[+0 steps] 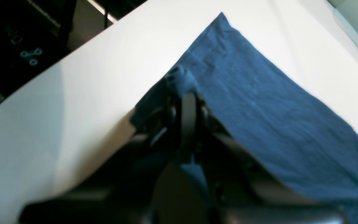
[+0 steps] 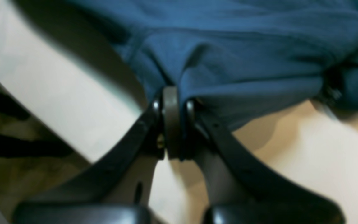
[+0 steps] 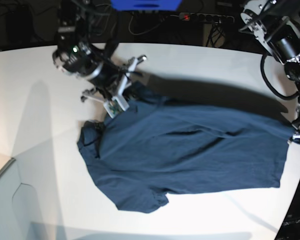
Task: Layout the t-shirt on the table in an organized manner, then fold the t-shirt properly
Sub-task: 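Drag the shirt corner with the right gripper away from the hem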
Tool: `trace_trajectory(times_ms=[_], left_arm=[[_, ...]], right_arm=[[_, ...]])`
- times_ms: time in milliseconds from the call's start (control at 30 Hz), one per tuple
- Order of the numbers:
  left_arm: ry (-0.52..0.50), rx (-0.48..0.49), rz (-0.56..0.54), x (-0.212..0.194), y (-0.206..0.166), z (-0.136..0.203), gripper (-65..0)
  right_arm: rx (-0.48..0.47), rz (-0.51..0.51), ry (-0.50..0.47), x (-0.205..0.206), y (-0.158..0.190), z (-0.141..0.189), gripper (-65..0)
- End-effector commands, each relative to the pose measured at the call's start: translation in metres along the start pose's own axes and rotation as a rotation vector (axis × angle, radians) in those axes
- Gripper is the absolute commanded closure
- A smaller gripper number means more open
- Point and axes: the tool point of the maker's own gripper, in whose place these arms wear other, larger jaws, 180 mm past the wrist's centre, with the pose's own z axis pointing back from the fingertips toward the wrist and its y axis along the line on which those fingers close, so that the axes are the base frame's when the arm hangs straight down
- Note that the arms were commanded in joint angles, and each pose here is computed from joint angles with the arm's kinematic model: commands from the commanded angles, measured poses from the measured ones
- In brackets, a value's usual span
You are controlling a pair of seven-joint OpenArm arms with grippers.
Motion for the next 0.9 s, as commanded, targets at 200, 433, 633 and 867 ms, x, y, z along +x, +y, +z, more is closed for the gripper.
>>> trace_trajectory(times_ms=[200, 433, 633, 867], left_arm=[[-0.052, -0.002, -0.01, 0.018, 0.003, 0.004, -0.1], [-0.102, 0.05, -0.02, 0.027, 0.028, 0.027, -0.1], [-0.097, 0.082, -0.02, 0.019, 0.044, 0.038, -0.5], [-0.057, 0.048, 0.061, -0.008, 0.048, 0.047, -10.8]], right_arm=[[0.142, -0.024, 0.024, -0.023, 0.063, 0.01, 0.0], [0.248, -0.04, 0.094, -0.047, 0.099, -0.002, 0.0], [0.268, -0.066, 0.148, -0.067, 0.102, -0.012, 0.0], [0.22, -0.08, 0.156, -0.072, 0.082, -0.01, 0.0]])
